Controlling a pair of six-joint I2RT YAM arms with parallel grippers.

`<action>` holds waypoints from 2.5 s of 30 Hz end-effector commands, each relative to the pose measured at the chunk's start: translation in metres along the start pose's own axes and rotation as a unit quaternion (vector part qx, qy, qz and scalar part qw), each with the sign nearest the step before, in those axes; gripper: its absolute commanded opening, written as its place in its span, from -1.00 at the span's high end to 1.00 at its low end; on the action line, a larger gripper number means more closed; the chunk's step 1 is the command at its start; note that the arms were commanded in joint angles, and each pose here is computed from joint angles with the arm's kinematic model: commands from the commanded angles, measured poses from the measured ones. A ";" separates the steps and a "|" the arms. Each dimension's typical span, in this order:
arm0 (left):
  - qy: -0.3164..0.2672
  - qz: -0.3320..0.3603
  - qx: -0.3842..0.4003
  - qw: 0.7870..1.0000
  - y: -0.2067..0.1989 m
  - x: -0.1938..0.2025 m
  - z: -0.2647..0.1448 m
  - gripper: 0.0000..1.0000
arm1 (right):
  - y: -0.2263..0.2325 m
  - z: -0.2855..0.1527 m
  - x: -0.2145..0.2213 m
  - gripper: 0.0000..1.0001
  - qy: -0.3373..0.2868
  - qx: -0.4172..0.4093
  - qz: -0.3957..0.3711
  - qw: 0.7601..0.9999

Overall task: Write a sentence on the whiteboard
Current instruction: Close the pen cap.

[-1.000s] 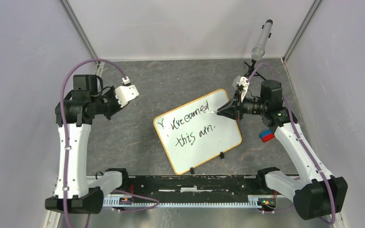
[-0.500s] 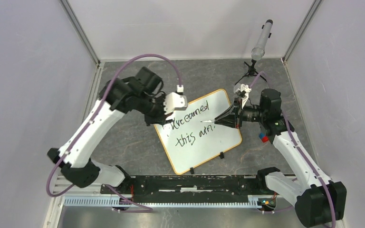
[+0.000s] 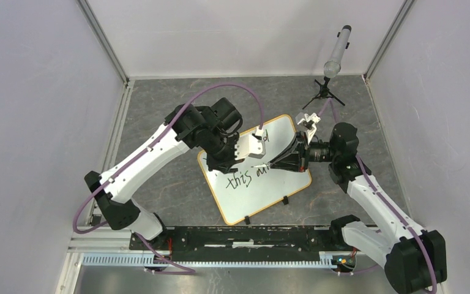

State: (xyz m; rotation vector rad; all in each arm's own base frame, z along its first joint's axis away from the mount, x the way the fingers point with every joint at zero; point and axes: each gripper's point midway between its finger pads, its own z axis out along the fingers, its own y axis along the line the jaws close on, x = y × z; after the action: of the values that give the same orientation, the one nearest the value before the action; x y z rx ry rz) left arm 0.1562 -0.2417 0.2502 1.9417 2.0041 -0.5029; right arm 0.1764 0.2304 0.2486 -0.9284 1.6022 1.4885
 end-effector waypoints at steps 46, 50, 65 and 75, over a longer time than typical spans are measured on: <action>-0.035 0.052 0.033 0.997 -0.017 -0.025 0.000 0.95 | 0.022 0.014 -0.010 1.00 -0.011 -0.050 -0.001 0.999; -0.017 0.047 0.032 0.998 -0.019 -0.012 0.004 0.95 | 0.022 0.014 -0.010 1.00 -0.008 -0.048 -0.004 0.999; -0.029 0.044 0.041 0.998 -0.018 -0.026 0.005 0.95 | 0.025 0.020 -0.007 1.00 0.004 -0.054 -0.004 0.999; -0.024 0.046 0.045 0.998 -0.018 -0.026 0.009 0.95 | 0.026 0.021 -0.007 1.00 0.008 -0.056 -0.006 0.998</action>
State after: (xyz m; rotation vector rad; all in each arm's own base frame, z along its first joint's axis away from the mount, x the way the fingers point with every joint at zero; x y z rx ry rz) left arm 0.1405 -0.2618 0.2473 2.0163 1.9504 -0.5983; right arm 0.1537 0.2512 0.2471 -0.9720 1.6110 1.6195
